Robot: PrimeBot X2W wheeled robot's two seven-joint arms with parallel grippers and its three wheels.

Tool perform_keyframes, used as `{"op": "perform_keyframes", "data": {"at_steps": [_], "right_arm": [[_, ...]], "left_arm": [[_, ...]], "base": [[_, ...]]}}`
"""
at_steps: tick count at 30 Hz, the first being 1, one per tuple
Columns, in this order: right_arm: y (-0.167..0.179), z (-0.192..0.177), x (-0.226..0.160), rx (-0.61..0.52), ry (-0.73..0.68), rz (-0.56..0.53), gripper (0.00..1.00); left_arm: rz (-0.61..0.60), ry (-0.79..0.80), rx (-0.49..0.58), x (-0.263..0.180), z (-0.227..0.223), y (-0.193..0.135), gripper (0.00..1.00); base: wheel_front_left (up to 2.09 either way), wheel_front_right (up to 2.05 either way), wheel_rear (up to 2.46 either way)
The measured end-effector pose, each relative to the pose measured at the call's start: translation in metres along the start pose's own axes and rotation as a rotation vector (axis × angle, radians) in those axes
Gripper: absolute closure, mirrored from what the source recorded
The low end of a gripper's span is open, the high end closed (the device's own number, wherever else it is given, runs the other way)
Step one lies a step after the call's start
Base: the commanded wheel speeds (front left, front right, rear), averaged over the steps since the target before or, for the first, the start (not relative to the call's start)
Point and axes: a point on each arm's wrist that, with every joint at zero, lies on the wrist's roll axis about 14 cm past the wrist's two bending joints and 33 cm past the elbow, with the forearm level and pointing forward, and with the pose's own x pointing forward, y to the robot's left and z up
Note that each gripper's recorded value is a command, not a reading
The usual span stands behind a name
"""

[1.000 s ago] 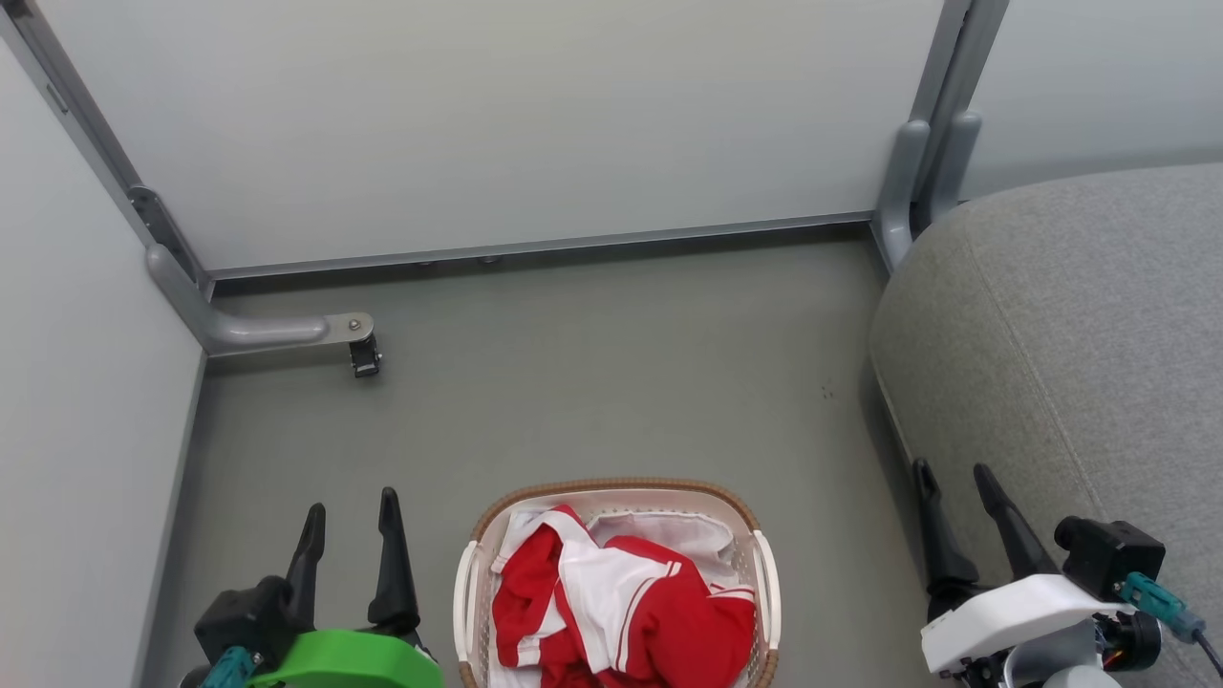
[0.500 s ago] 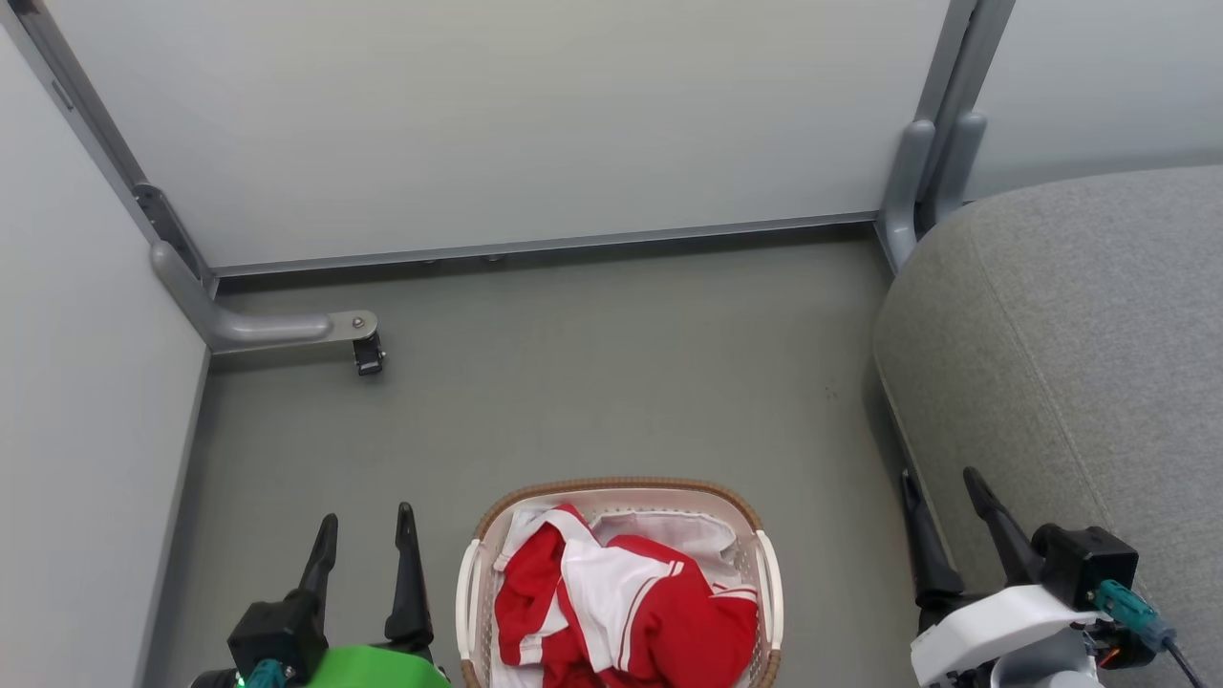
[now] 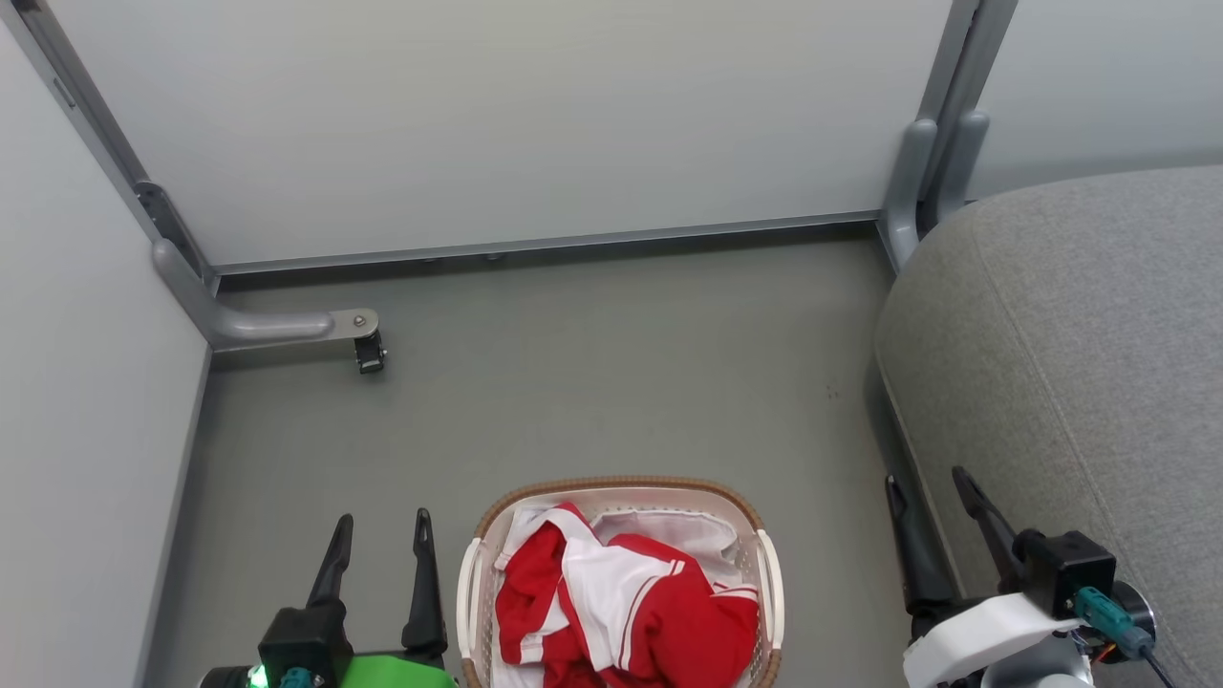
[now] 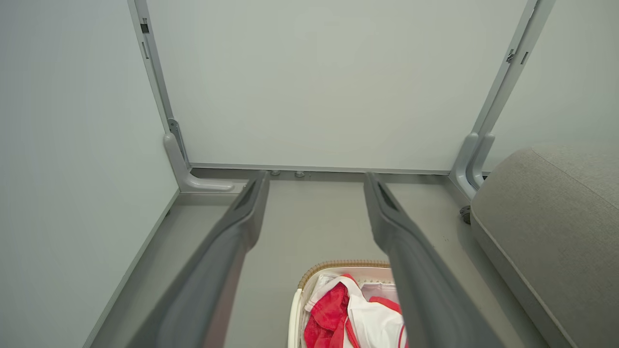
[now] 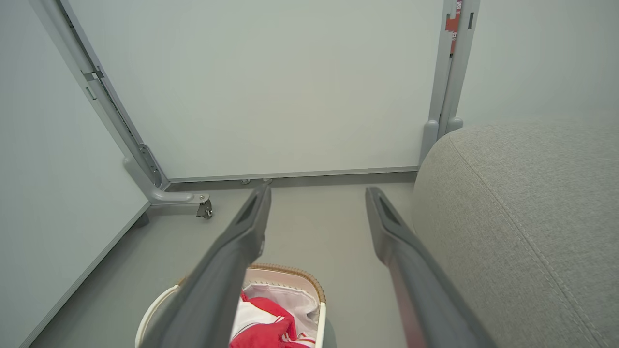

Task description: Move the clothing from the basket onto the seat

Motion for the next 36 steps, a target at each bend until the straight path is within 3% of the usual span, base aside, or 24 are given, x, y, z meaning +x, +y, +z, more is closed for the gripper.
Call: {"op": "perform_keyframes", "data": {"at_steps": [36], "right_arm": [[-0.0001,-0.0038,0.0006,-0.024,0.010,0.005,0.00]], "left_arm": [[-0.011,0.010,0.027,0.0006,-0.0047,-0.0024,0.00]], "base": [[0.00,0.00,0.00]]}}
